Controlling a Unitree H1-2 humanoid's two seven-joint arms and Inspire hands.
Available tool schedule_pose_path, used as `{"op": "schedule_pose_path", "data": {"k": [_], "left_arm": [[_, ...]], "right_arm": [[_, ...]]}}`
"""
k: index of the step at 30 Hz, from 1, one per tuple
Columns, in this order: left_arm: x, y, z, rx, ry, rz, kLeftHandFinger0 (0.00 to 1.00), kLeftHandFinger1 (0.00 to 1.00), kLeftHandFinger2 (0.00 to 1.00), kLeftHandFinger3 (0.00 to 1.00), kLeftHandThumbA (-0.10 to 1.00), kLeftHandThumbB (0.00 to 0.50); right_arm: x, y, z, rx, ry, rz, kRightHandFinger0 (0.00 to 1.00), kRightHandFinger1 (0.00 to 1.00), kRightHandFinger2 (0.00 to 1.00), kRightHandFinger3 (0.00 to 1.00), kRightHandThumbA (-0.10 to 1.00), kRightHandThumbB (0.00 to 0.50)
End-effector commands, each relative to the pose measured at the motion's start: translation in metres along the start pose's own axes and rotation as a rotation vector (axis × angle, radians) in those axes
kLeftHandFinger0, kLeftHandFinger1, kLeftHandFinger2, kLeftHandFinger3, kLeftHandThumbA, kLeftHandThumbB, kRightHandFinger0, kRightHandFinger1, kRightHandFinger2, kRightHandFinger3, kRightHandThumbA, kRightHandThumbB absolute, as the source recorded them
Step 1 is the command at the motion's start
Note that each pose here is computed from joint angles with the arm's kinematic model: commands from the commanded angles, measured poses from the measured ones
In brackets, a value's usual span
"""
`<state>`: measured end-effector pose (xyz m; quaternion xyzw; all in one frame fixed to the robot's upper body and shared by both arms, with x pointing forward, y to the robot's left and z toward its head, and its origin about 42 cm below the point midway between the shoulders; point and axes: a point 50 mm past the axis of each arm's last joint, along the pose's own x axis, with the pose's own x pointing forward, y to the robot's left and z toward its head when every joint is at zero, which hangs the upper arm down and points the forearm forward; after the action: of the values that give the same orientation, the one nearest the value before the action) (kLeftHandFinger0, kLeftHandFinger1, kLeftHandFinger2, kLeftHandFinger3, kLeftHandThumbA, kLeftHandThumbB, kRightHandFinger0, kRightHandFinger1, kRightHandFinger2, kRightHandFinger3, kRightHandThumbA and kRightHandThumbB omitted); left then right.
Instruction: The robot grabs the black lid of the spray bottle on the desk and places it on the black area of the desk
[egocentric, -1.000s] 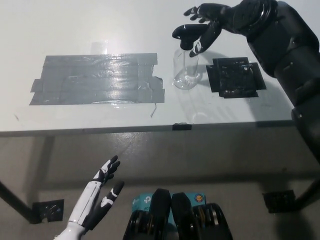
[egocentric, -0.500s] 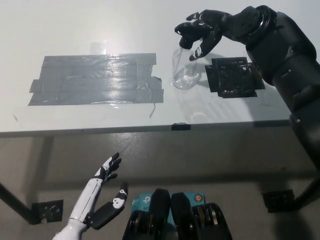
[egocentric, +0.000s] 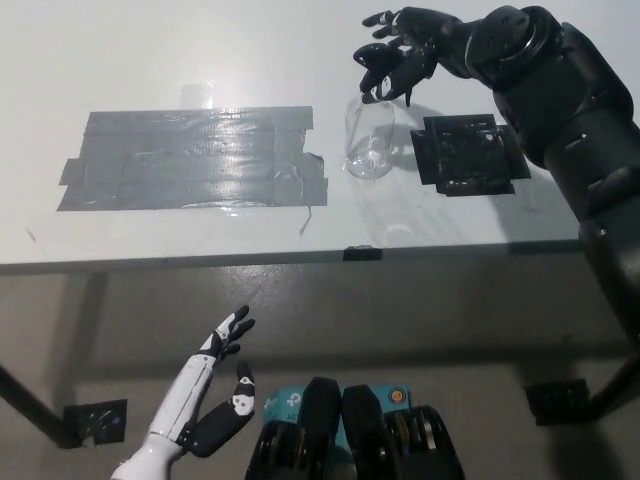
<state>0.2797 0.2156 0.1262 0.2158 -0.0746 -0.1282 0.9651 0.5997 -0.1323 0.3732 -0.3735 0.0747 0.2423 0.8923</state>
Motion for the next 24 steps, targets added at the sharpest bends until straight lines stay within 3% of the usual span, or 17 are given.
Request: {"op": "schedule_pose_path", "data": {"k": [1, 4, 6, 9, 14, 19, 24], "left_arm": [[0.003, 0.004, 0.010, 0.043, -0.042, -0.017, 0.93, 0.95, 0.94, 1.00, 0.00, 0.177], [0.002, 0.004, 0.011, 0.052, -0.040, -0.019, 0.94, 0.95, 0.94, 1.00, -0.02, 0.184], [0.002, 0.004, 0.012, 0.053, -0.042, -0.020, 0.94, 0.96, 0.95, 1.00, -0.03, 0.183], [0.002, 0.004, 0.012, 0.058, -0.042, -0.020, 0.94, 0.96, 0.95, 1.00, -0.04, 0.191], [0.004, 0.005, 0.013, 0.072, -0.056, -0.020, 0.94, 0.95, 0.94, 1.00, -0.04, 0.198], [0.005, 0.005, 0.013, 0.077, -0.063, -0.017, 0.95, 0.96, 0.93, 1.00, -0.03, 0.205], [0.007, 0.006, 0.015, 0.091, -0.068, -0.020, 0.96, 0.96, 0.93, 1.00, -0.04, 0.205]], "right_arm": [[-0.012, -0.029, 0.041, 0.012, -0.105, -0.041, 1.00, 1.00, 1.00, 1.00, 0.69, 0.477], [-0.011, -0.028, 0.036, 0.017, -0.094, -0.058, 1.00, 1.00, 1.00, 1.00, 0.57, 0.469], [-0.010, -0.027, 0.030, 0.021, -0.072, -0.067, 1.00, 1.00, 1.00, 1.00, 0.54, 0.491], [-0.009, -0.026, 0.024, 0.025, -0.055, -0.062, 1.00, 1.00, 1.00, 1.00, 0.51, 0.485], [-0.009, -0.026, 0.016, 0.009, -0.035, -0.066, 1.00, 1.00, 1.00, 1.00, 0.51, 0.485], [-0.009, -0.024, 0.012, -0.025, -0.006, -0.031, 1.00, 1.00, 1.00, 1.00, 0.51, 0.448], [-0.010, -0.025, 0.010, -0.033, 0.008, -0.010, 1.00, 1.00, 1.00, 1.00, 0.51, 0.463]]}}
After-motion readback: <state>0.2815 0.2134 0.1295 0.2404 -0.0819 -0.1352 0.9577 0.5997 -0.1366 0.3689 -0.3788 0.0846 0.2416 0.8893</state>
